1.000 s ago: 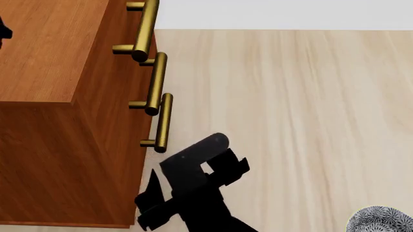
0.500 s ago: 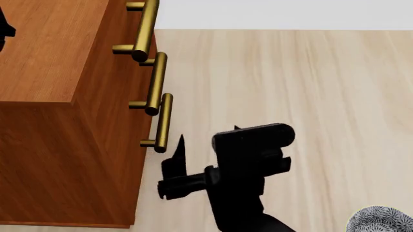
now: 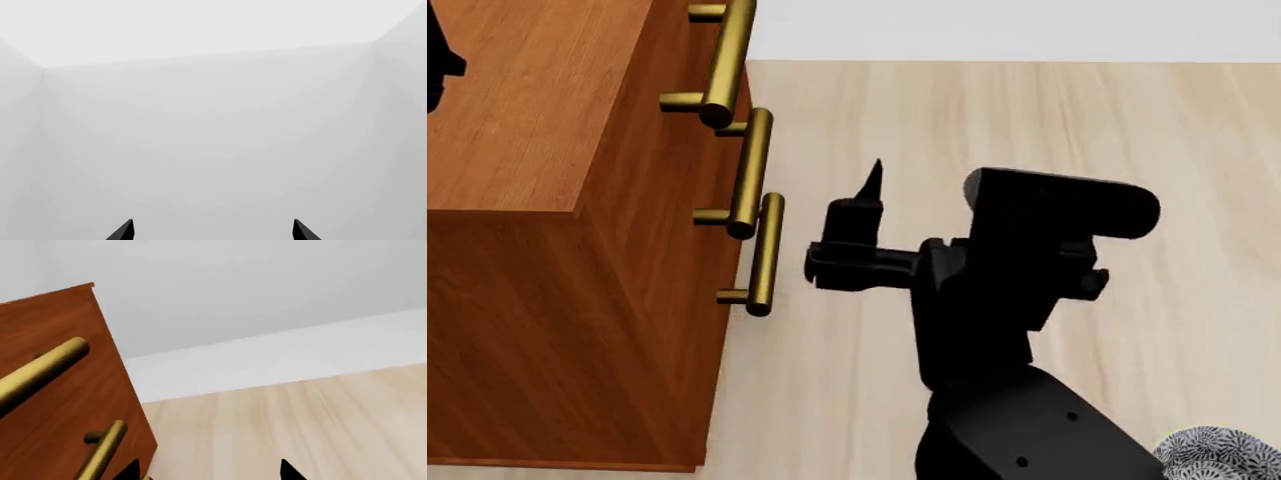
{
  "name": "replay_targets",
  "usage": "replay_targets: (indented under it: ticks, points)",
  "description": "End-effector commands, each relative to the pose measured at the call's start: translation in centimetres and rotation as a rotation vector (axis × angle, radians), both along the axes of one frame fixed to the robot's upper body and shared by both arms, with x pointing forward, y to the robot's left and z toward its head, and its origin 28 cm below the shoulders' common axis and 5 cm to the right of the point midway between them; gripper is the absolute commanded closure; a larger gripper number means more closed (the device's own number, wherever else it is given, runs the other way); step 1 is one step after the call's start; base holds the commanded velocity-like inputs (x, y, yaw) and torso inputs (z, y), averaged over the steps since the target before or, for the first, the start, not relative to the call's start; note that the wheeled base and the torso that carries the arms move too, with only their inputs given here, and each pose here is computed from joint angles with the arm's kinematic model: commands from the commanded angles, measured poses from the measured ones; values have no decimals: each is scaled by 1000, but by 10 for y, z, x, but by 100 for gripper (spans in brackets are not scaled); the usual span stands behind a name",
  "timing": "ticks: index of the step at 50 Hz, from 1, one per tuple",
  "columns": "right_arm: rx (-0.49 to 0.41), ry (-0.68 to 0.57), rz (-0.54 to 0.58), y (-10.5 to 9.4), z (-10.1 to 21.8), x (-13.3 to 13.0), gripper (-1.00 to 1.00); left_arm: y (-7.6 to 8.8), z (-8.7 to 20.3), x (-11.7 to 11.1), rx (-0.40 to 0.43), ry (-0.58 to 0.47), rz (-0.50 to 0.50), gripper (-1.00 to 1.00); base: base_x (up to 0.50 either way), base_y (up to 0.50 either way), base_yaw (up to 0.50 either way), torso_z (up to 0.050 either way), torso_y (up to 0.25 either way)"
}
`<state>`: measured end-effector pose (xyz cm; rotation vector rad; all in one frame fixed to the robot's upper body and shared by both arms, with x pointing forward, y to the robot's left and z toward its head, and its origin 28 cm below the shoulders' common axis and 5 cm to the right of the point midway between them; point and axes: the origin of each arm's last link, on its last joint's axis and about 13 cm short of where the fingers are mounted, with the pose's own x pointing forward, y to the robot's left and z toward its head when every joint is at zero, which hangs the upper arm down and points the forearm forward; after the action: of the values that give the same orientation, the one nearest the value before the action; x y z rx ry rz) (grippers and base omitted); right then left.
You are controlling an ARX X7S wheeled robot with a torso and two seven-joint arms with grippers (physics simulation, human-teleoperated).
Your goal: Close the bottom drawer of the cabinet and open the top drawer.
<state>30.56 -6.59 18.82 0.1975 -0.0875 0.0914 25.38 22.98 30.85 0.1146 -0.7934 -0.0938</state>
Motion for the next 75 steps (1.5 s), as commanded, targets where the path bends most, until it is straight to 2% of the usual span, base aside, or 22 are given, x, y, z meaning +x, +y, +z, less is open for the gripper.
replay_targets:
  ticks: [1,7,13,17,23,24,28,31,35,42,43,46,47,64,75]
  points:
    - [107,-46,-28,-2,25,3,-100,-1,1,-1,9,-7,-4,-100,0,0,0,0,0]
    - [149,-56,-14,0,33,3,-100,-2,2,-1,11,-9,-6,-100,0,0,0,0,0]
    - [262,-41,36,0,42,3,-100,-2,3,-2,17,-14,-6,-100,0,0,0,0,0]
    - [291,-41,56,2,46,2,-100,-2,4,-3,17,-17,-5,-100,0,0,0,0,0]
    - [416,-33,69,0,48,0,-100,-2,5,-3,17,-18,-7,-100,0,0,0,0,0]
    - [402,-40,59,0,48,-2,-100,-2,5,-3,17,-17,-7,-100,0,0,0,0,0]
    - [523,-17,98,2,52,-10,-100,-3,5,-3,20,-18,-7,-100,0,0,0,0,0]
    - [535,-18,92,1,55,-14,-100,-3,5,-3,20,-18,-9,-100,0,0,0,0,0]
    - [620,6,110,1,60,-21,-100,-3,4,-3,15,-17,-8,-100,0,0,0,0,0]
    - [669,25,149,6,64,-30,-100,-4,3,-2,17,-16,-10,-100,0,0,0,0,0]
    - [732,59,185,8,64,-34,-100,-4,3,-2,14,-16,-8,-100,0,0,0,0,0]
    - [750,68,179,11,66,-36,-100,-3,3,-3,13,-16,-6,-100,0,0,0,0,0]
    - [792,102,191,13,66,-36,-100,-3,2,-3,11,-15,-4,-100,0,0,0,0,0]
    - [917,179,284,22,70,-42,-100,-1,2,-4,8,-16,0,-100,0,0,0,0,0]
    - [961,213,368,28,71,-32,-100,0,2,-4,8,-19,0,-100,0,0,0,0,0]
